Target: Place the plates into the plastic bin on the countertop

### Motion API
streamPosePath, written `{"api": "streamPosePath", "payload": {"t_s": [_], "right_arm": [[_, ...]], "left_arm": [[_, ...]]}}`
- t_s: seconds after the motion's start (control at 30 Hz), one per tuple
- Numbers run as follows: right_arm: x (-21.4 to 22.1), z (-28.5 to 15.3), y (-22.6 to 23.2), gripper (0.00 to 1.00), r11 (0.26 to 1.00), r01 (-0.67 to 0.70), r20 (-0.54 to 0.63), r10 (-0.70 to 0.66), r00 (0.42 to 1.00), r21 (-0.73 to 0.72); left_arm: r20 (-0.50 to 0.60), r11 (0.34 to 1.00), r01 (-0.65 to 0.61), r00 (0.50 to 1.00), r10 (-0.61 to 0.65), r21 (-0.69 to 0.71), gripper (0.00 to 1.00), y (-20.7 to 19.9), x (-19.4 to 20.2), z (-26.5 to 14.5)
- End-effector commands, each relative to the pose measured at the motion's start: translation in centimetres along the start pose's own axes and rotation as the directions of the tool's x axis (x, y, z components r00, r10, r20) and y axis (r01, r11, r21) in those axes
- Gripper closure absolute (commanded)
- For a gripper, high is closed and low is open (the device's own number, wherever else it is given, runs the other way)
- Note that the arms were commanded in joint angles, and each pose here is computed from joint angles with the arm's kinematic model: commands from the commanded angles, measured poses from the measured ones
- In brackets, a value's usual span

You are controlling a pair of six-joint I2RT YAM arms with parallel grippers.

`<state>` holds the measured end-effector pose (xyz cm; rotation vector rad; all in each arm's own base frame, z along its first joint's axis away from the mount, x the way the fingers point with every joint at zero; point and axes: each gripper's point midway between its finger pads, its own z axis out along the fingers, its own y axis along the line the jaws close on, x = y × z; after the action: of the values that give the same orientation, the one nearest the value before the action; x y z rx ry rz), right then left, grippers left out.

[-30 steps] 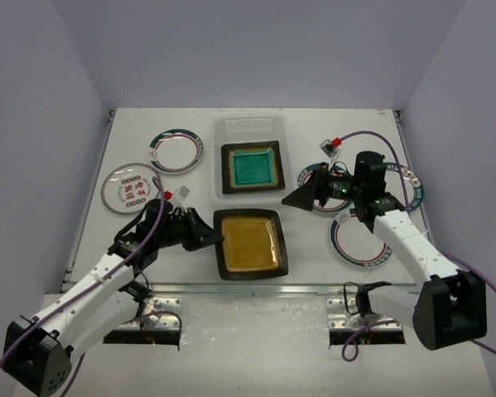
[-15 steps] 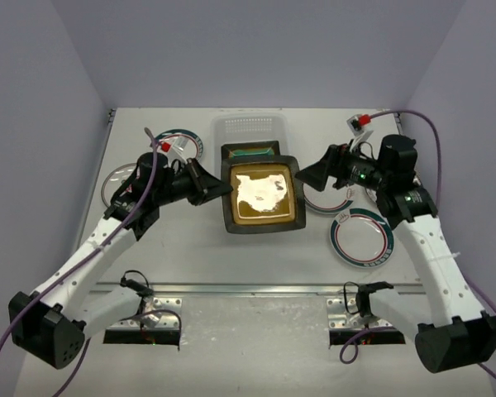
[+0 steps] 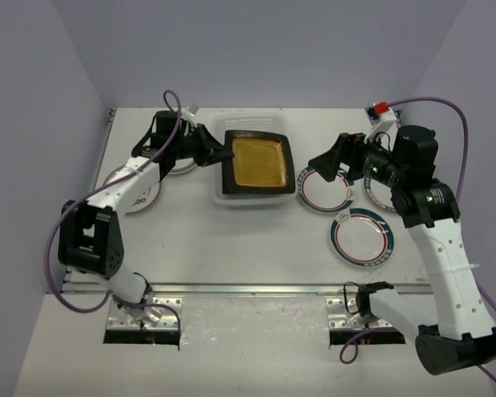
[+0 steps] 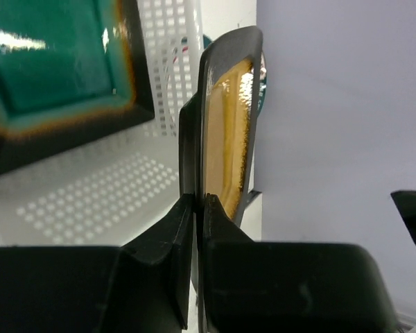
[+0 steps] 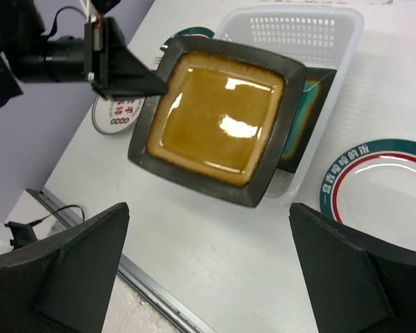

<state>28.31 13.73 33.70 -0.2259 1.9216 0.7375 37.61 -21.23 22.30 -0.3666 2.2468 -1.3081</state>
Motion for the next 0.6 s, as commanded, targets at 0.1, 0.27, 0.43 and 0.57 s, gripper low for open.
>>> {"api": "streamPosePath", "payload": {"t_s": [0.1,0.27,0.43,0.57], "right_arm": [[-0.2,-1.0,-0.4,0.01,0.998,0.042,0.031,-0.043,0.999,0.036],[0.1,-1.0,-0.5,0.01,0.998,0.052,0.026,-0.053,0.998,0.038],[0.2,-0.8,-0.4,0.01,0.998,0.050,0.025,-0.051,0.998,0.024],[0.6,-0.6,-0.5,0.01,0.999,0.049,0.022,-0.050,0.999,0.022]], "left_arm": [[0.052,0.981,-0.158,0.987,0.154,0.109,1.00,-2.9,-7.9,2.0],[0.029,0.989,-0.142,0.990,0.141,0.033,1.00,0.5,-10.2,4.3],[-0.011,0.992,-0.129,0.992,0.129,0.001,1.00,2.3,-11.1,6.3],[-0.042,0.995,-0.099,0.994,0.098,-0.025,1.00,4.4,-11.4,8.2]]}}
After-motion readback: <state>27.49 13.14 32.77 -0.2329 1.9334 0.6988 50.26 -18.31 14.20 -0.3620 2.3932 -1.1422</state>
